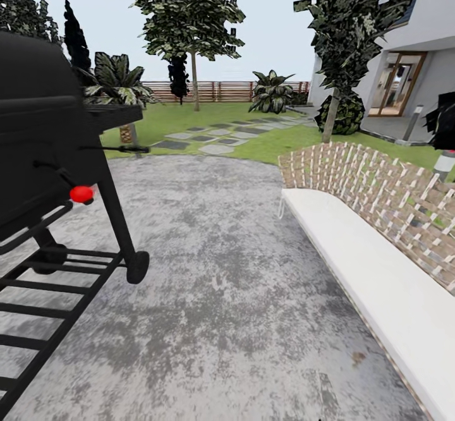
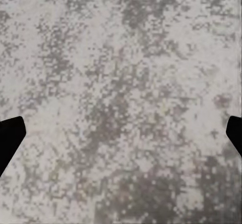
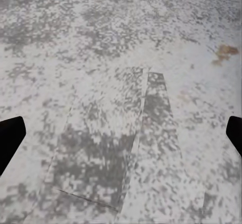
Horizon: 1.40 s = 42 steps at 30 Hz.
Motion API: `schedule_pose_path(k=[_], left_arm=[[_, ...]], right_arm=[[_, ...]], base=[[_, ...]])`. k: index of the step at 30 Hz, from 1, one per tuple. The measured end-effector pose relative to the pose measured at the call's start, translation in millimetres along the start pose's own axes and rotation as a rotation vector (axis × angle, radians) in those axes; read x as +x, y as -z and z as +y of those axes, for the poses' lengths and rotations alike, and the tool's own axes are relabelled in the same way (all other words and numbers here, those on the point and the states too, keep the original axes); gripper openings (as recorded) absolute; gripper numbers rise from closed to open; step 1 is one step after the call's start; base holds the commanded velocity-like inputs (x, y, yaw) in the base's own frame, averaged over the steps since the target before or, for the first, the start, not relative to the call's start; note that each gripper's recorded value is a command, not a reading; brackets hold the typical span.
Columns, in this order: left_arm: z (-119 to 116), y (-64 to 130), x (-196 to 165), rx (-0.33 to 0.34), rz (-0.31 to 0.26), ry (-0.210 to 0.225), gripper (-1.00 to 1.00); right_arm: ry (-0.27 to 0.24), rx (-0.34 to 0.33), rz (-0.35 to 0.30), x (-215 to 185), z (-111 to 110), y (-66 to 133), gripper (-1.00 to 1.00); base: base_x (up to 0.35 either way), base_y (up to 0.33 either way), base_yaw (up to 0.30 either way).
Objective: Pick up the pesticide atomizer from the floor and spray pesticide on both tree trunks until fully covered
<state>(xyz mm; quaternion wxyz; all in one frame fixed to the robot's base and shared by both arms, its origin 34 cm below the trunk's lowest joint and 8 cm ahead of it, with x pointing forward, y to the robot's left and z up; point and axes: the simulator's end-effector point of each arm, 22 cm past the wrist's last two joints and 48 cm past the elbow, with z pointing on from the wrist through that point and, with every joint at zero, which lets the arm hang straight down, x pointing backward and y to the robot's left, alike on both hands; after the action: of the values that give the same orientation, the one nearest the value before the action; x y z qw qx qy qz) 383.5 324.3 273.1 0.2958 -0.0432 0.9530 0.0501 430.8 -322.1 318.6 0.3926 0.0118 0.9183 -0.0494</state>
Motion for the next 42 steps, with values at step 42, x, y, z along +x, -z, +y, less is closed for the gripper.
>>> schedule_pose_path(k=[42], left_arm=[[0.1,0.1,0.4,0.000,0.001,0.000,1.00]], right_arm=[[-0.002,-0.002,0.063,30.5,1.4,7.1,1.00]], base=[[0.336,-0.032,0.000]])
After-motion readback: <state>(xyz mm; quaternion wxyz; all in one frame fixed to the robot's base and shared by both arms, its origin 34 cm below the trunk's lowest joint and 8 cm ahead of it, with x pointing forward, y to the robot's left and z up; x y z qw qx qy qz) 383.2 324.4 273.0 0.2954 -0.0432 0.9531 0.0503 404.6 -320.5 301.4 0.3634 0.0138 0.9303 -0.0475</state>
